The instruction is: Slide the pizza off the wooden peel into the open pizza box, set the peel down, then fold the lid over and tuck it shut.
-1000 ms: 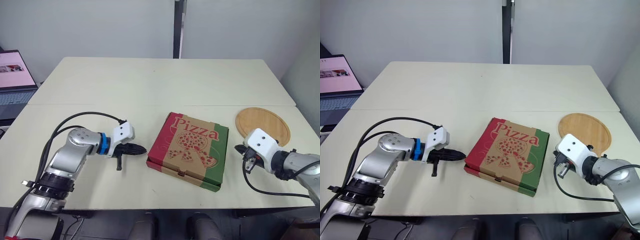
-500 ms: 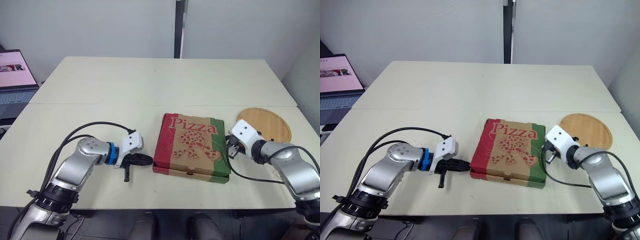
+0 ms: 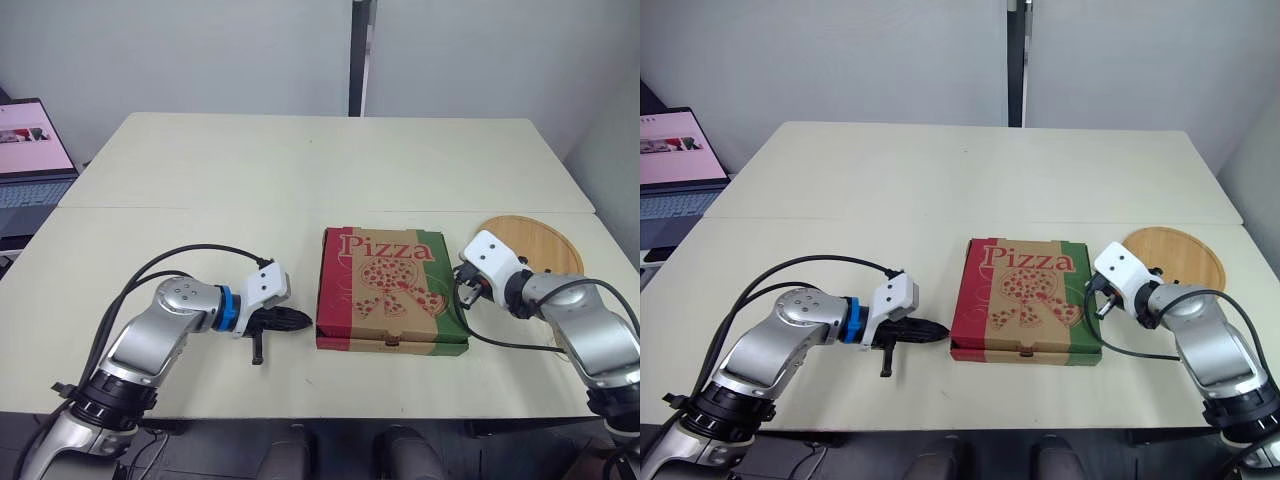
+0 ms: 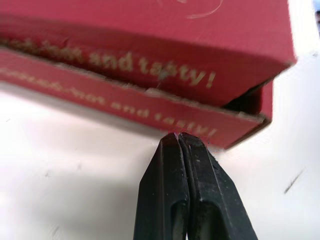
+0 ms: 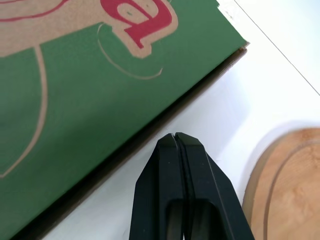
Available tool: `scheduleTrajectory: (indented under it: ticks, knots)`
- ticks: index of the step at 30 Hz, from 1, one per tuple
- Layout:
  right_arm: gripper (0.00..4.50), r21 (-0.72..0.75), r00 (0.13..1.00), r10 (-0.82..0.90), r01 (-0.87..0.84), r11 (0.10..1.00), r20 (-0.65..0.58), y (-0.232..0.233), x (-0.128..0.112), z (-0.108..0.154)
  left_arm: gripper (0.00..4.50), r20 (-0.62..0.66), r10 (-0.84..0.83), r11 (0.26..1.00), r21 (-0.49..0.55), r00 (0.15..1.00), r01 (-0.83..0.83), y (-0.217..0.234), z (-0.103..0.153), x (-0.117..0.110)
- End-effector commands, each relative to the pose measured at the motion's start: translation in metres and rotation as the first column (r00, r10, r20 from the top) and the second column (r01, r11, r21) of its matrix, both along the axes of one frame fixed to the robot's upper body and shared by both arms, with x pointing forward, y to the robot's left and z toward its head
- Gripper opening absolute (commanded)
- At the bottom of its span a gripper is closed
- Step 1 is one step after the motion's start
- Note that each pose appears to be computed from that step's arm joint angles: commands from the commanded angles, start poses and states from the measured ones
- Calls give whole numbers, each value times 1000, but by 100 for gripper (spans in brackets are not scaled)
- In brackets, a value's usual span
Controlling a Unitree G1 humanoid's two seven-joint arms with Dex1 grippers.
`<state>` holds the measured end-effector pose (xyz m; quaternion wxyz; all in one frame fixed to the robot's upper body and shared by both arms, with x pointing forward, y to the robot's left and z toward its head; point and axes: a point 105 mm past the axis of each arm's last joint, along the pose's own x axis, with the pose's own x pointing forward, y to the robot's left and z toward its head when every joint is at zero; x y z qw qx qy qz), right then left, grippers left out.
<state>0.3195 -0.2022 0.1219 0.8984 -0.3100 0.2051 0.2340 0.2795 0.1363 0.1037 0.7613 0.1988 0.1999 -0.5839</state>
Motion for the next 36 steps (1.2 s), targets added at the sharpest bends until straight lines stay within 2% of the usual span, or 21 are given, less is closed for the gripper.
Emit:
scheduleTrajectory:
  ticks: [1,5,9,12,18,26,31,36]
  knots:
    - [2,-40,990,-47,52,998,131,-15,-6,33,0,47,30,1000,-11,998,-29,12,14,3]
    - [2,-63,977,-21,35,997,210,-22,-16,58,0,53,60,998,0,997,-60,29,20,2]
    - [2,16,955,156,-165,986,254,11,-32,77,0,58,72,997,12,996,-73,43,24,3]
    - [2,102,925,325,-349,932,197,48,-53,69,0,58,67,997,30,996,-68,53,24,1]
    - [2,192,872,479,-489,851,101,84,-73,47,0,56,65,998,18,996,-66,64,23,-5]
    - [2,204,838,545,-540,817,37,103,-72,23,0,51,83,996,26,995,-85,77,15,-12]
    - [2,153,842,537,-525,837,-50,107,-68,-9,0,51,72,997,22,996,-73,74,12,-12]
    - [2,128,841,538,-528,840,-60,110,-68,-15,0,47,44,999,6,998,-44,65,15,-13]
